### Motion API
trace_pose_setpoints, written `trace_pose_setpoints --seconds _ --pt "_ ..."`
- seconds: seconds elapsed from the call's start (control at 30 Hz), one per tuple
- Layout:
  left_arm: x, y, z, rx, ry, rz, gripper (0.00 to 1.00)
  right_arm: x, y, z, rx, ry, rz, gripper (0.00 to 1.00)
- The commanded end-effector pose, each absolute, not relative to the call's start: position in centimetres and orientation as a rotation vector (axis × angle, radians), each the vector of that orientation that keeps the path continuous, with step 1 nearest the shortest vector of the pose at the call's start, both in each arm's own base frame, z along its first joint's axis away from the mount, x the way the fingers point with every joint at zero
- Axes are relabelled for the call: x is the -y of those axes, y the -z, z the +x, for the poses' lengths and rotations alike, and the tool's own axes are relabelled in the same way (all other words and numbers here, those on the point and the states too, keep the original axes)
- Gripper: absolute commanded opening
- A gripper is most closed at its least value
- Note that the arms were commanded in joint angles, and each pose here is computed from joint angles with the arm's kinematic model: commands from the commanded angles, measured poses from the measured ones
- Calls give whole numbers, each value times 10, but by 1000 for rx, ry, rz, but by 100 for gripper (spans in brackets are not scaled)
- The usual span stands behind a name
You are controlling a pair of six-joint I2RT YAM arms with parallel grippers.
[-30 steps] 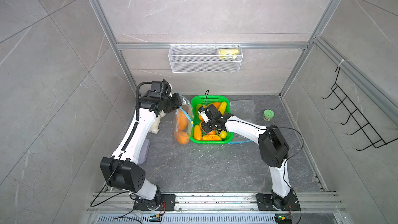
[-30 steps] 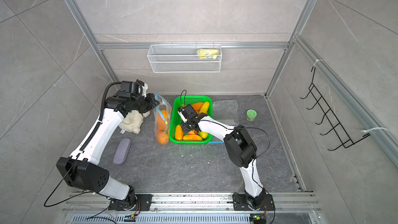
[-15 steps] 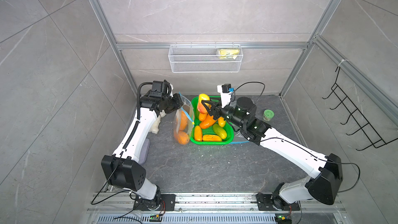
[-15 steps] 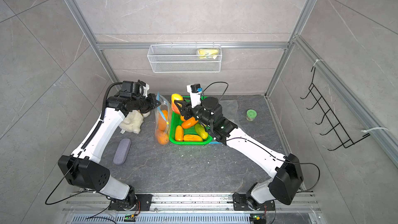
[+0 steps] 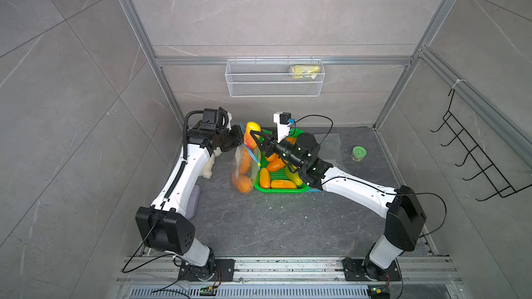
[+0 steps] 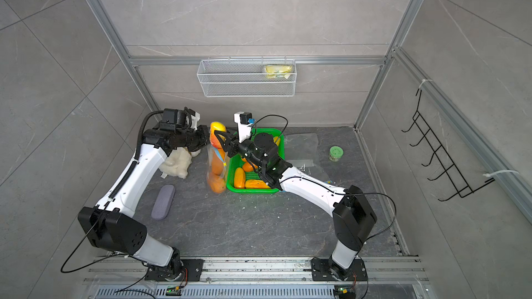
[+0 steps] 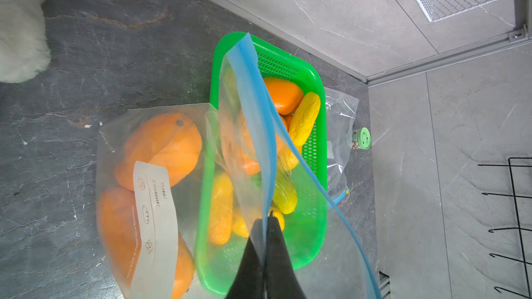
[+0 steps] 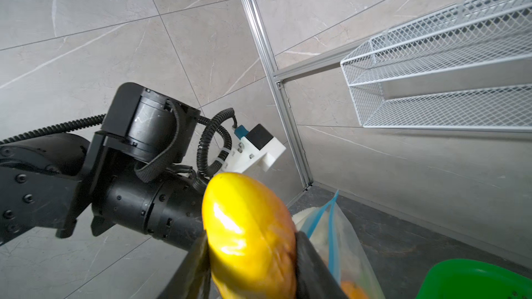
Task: Place the mango in a zip-top bag and seal the zipper
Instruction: Place the mango in the zipper food storage bag.
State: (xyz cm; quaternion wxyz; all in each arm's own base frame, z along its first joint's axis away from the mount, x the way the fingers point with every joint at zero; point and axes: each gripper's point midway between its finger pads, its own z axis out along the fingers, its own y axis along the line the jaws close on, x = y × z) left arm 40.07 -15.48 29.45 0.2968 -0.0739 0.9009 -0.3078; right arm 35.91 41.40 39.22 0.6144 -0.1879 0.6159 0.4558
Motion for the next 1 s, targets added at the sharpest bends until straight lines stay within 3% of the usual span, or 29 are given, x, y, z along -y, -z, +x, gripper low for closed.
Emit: trace_pose_setpoints --seconds 0.0,0.23,0.33,0.6,0.8,0.97 --pt "164 -313 396 -2341 894 -143 0 -411 -382 367 -1437 -960 -438 18" --pt "161 -314 396 -2334 888 -155 0 -409 -354 380 -1499 -873 -434 22" --pt "158 -311 396 -2338 883 -169 0 -414 -345 381 -1537 -869 -462 29" --pt "148 -314 399 -2316 858 -213 0 -413 -350 368 -1551 -917 -508 78" --pt "146 -320 396 -2300 854 -208 0 -373 -376 357 -1592 -832 -439 83" --pt "149 -324 393 -2265 878 -183 0 -307 -301 402 -1951 -552 -161 86"
